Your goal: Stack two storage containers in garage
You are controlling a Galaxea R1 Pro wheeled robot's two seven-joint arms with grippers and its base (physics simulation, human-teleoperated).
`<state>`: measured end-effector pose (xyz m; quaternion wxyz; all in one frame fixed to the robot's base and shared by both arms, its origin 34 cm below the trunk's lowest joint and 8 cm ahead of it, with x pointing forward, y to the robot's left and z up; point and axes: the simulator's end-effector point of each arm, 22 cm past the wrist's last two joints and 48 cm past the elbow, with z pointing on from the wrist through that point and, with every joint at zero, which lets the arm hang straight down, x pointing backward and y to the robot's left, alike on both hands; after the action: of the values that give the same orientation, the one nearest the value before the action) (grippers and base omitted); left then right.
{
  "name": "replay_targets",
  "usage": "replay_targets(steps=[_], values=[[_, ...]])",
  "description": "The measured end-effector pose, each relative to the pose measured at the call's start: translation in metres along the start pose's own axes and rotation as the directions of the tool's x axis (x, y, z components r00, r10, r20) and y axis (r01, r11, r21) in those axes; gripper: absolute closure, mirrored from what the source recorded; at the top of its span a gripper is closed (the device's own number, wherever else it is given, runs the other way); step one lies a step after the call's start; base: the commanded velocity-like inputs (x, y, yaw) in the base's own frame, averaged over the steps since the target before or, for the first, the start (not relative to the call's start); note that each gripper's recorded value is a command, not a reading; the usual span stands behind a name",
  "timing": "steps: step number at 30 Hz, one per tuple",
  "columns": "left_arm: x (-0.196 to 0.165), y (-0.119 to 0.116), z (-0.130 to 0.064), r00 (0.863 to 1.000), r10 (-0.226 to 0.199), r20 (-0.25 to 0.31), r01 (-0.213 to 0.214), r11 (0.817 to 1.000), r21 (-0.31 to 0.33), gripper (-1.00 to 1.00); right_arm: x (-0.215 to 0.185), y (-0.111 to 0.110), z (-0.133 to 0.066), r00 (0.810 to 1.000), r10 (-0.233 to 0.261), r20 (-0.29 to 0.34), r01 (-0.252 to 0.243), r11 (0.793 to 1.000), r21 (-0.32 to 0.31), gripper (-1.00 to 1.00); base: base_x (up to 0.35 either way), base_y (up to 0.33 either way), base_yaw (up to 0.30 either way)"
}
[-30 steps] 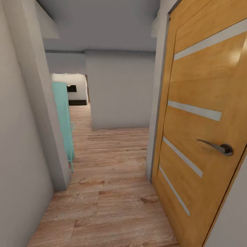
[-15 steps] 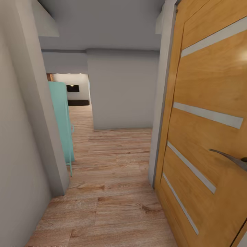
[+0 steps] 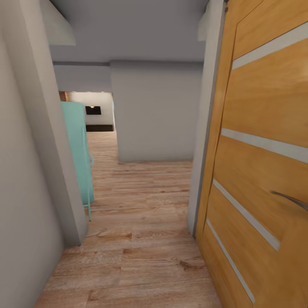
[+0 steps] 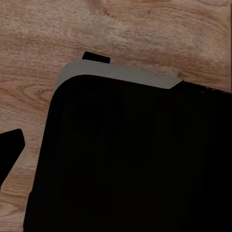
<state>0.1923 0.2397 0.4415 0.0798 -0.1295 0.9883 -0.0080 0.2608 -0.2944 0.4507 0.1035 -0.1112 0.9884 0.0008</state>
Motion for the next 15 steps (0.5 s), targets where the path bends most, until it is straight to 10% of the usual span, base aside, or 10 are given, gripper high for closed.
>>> replay_targets(steps=[15], values=[[0.0002,0.0016,0.0,1.0,-0.001,-0.002,0.001,1.0,-0.002,-1.0,0.0002,-0.0011,-0.0001,1.0,0.001,0.0,-0.001,1.0,0.001,-1.0,0.322,0.0,0.0]])
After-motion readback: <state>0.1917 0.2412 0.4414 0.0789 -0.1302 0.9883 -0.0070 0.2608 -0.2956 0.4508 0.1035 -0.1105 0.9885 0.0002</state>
